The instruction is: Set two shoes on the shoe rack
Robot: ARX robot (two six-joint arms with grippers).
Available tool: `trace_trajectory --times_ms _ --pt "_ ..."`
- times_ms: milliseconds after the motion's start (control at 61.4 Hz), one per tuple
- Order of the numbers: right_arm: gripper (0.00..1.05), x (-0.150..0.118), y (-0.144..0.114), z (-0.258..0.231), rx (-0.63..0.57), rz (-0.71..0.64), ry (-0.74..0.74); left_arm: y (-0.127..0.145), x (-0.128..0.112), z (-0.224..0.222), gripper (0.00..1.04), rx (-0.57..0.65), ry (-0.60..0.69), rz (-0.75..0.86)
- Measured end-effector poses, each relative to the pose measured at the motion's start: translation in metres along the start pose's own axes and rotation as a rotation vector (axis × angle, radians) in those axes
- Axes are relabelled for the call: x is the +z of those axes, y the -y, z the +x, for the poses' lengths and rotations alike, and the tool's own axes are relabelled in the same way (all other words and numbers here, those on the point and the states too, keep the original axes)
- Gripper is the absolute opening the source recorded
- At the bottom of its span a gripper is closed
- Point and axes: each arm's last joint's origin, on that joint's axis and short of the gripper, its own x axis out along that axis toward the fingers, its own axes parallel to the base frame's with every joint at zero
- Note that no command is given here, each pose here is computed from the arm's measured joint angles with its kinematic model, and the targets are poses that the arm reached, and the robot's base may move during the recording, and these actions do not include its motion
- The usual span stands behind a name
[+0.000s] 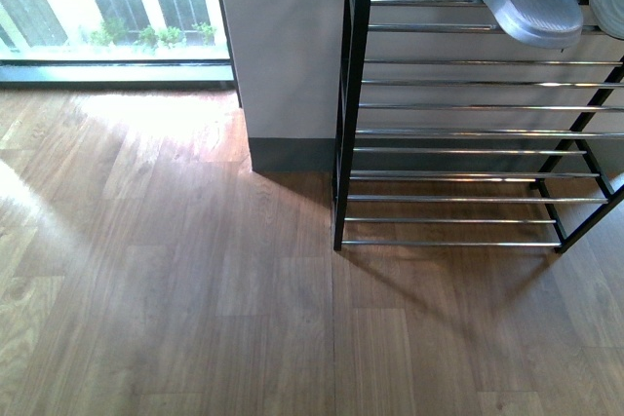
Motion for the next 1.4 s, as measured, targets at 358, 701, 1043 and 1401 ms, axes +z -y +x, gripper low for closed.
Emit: trace_trajectory --times_ms 358,701,1043,1401 --pt "0.14 -0.068 0.03 -0.097 -0.006 0.039 0.078 0.0 0.0 0.0 0.02 0.0 0.0 0.0" --pt "0.01 -0.095 0.044 -0.164 -0.009 0.044 0.087 0.0 0.0 0.0 0.02 0.0 0.0 0.0" --pt "0.01 -0.114 0.058 -0.209 -0.014 0.045 0.087 0.0 0.0 0.0 0.02 0.0 0.0 0.0" --pt "0.01 -0.126 0.057 -0.241 -0.01 0.044 0.081 0.0 0.0 0.0 0.02 -0.001 0.0 0.0"
